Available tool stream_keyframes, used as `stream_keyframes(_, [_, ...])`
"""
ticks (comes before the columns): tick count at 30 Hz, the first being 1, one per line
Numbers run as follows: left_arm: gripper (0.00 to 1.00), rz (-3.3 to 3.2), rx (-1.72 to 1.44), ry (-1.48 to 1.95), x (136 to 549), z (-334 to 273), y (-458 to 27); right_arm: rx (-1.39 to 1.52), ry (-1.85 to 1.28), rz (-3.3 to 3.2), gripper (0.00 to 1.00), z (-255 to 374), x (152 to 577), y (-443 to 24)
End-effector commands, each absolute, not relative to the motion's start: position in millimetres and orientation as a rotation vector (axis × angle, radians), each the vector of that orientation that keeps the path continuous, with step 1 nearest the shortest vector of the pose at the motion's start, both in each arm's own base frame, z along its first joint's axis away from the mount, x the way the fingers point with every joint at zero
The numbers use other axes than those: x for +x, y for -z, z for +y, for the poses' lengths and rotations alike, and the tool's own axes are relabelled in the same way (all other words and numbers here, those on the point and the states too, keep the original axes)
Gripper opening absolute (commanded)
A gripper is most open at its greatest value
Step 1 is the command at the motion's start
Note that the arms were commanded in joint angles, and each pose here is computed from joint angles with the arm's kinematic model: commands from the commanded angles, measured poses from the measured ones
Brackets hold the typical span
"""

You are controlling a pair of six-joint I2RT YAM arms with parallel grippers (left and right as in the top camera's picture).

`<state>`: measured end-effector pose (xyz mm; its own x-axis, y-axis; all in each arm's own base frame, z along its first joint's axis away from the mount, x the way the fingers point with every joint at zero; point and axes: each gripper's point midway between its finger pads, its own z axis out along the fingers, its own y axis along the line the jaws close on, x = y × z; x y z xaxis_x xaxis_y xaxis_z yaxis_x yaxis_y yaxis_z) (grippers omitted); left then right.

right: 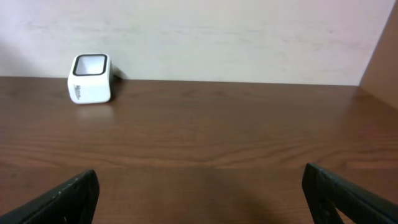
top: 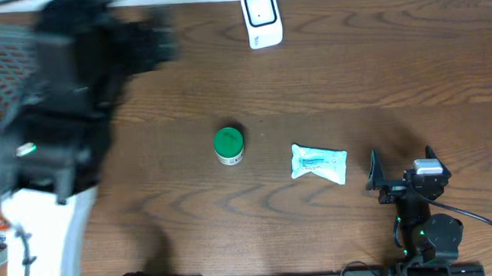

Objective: Scan the item barcode
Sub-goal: 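Reach the left gripper into the basket and grasp the orange Kleenex box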

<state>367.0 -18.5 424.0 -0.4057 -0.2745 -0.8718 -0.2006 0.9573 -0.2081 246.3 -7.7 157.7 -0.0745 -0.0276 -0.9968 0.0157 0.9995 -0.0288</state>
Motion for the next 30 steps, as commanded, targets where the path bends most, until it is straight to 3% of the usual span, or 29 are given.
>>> stream_keyframes(1, [0.98, 1.92, -1.013, -0.175, 335, 99, -384, 0.019, 0.037, 1.648, 0.99, -12, 246, -156])
stream_keyframes(5, [0.98, 1.916, -1.408, -0.327, 292, 167, -333, 0.019, 0.037, 1.648, 0.99, -12, 246, -156])
stream_keyframes(12, [0.98, 1.971, -1.757, -0.529, 250, 230, -255, 0.019, 0.037, 1.648, 0.99, -12, 246, -156])
stream_keyframes(30, [0.97, 2.247, -2.022, -0.845, 223, 284, -130, 0.019, 0.037, 1.648, 0.99, -12, 246, -156])
